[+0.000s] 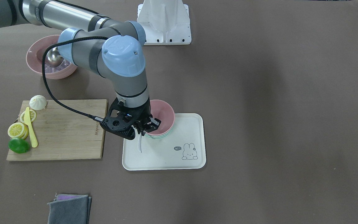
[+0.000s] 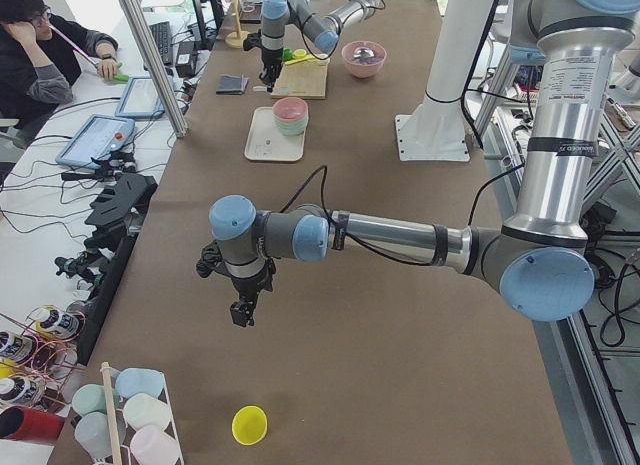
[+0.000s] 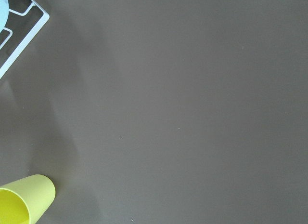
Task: Stack pink bowl on green and place spoon
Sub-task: 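Lift the white spoon with the right gripper and carry it to the pink bowl, then release the spoon into the pink bowl and withdraw the right gripper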
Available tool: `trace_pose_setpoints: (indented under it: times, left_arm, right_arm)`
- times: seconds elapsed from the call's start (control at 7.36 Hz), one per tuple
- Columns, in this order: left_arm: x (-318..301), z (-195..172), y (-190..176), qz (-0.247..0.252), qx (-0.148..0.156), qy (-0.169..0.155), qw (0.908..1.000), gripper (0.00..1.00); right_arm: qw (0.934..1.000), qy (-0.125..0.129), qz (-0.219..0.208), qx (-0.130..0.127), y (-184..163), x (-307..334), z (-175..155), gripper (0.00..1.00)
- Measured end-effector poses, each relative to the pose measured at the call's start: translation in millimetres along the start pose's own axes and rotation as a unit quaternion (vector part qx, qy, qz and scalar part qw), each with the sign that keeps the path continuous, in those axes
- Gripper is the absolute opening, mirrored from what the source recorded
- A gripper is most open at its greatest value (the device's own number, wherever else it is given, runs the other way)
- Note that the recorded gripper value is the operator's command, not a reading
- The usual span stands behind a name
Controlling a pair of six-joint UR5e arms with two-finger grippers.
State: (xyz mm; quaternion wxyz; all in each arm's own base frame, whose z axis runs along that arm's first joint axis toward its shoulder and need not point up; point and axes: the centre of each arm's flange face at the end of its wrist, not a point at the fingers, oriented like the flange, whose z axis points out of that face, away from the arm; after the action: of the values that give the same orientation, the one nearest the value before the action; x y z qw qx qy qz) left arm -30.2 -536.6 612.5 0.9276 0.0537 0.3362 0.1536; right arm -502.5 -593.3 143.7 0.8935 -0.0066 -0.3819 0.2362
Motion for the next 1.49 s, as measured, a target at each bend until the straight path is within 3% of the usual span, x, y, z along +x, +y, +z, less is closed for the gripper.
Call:
trace_pose_setpoints:
  times: [0.54,0.68,0.81,0.95,1.49]
  left_arm:
    - [-0.7,0.6,0.1,-0.002,0.0,0.0,1.0,0.98]
    - [-0.5,0.7,-0.1,-0.002,0.0,0.0,1.0,0.98]
    - [-0.4,0.5,-0.3,-0.003,0.0,0.0,1.0,0.98]
    - [-0.3,0.5,-0.5,-0.003,0.0,0.0,1.0,0.98]
    - [-0.5,0.8,-0.9,-0.007,-0.001,0.001,1.0,0.98]
  right_arm:
    - [0.9998,0.014,-0.016,0.002,48.1,-13.1,27.8,0.0]
    - [0.9997,0.016,-0.018,0.001,53.0,-12.6,31.3,0.34]
    - [0.9996,0.017,-0.021,0.001,55.4,-11.6,33.7,0.94]
    - [0.9995,0.018,-0.025,0.004,55.6,-9.5,36.2,1.0]
    - [0.9987,0.019,-0.034,0.033,50.7,-6.5,36.9,1.0]
